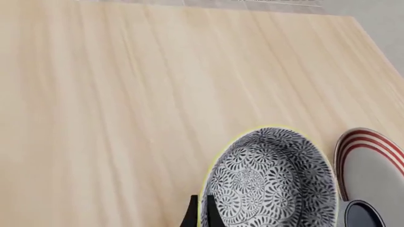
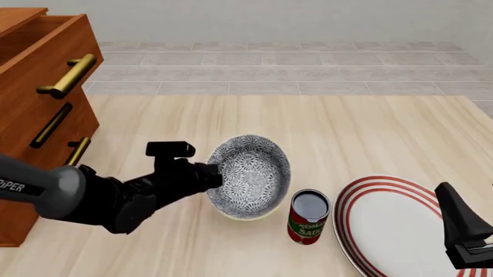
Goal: Put the bowl on top of the cabinet.
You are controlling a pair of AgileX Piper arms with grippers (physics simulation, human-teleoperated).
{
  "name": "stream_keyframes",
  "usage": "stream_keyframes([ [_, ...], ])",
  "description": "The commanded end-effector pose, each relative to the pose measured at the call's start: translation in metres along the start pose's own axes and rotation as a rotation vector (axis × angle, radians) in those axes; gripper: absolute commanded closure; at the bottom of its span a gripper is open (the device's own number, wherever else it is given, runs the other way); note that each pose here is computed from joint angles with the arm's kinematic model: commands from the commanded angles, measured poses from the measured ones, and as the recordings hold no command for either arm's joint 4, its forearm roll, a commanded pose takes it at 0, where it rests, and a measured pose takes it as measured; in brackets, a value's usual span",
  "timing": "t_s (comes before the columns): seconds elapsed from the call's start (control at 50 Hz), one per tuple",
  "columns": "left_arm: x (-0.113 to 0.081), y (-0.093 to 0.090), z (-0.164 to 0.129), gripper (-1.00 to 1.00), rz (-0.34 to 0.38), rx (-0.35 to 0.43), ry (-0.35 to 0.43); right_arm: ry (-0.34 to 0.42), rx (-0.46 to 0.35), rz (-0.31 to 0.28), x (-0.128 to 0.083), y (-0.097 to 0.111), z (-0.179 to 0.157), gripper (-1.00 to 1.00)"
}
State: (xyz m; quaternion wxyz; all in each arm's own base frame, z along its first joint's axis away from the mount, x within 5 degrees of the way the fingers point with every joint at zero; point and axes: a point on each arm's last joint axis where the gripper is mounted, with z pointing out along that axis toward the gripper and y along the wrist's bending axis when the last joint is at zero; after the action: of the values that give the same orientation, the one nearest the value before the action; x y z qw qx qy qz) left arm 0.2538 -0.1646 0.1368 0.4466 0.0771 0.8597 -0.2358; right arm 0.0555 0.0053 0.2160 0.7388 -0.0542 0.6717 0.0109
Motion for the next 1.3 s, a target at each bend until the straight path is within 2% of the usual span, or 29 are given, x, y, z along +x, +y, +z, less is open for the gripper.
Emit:
stream_keyframes([
  [0.02,-0.01,0.005,-0.004,1.0,0.007,-0.019,-0.017,-0.002,0.001,0.002,0.0,0.0,0.0,-1.0],
  [0.4,-0.048,-0.007,-0.041,1.0,0.014,0.003,-0.104,-0.004,-0.002,0.005,-0.001,0.0,0.0,-1.0],
  [0.7,-0.071,-0.013,-0.062,1.0,0.023,0.008,-0.151,-0.002,-0.007,0.002,0.0,0.0,0.0,-1.0],
  [1.3,-0.118,-0.029,-0.122,1.0,0.04,0.025,-0.262,0.001,-0.008,-0.003,0.001,0.001,0.0,-1.0],
])
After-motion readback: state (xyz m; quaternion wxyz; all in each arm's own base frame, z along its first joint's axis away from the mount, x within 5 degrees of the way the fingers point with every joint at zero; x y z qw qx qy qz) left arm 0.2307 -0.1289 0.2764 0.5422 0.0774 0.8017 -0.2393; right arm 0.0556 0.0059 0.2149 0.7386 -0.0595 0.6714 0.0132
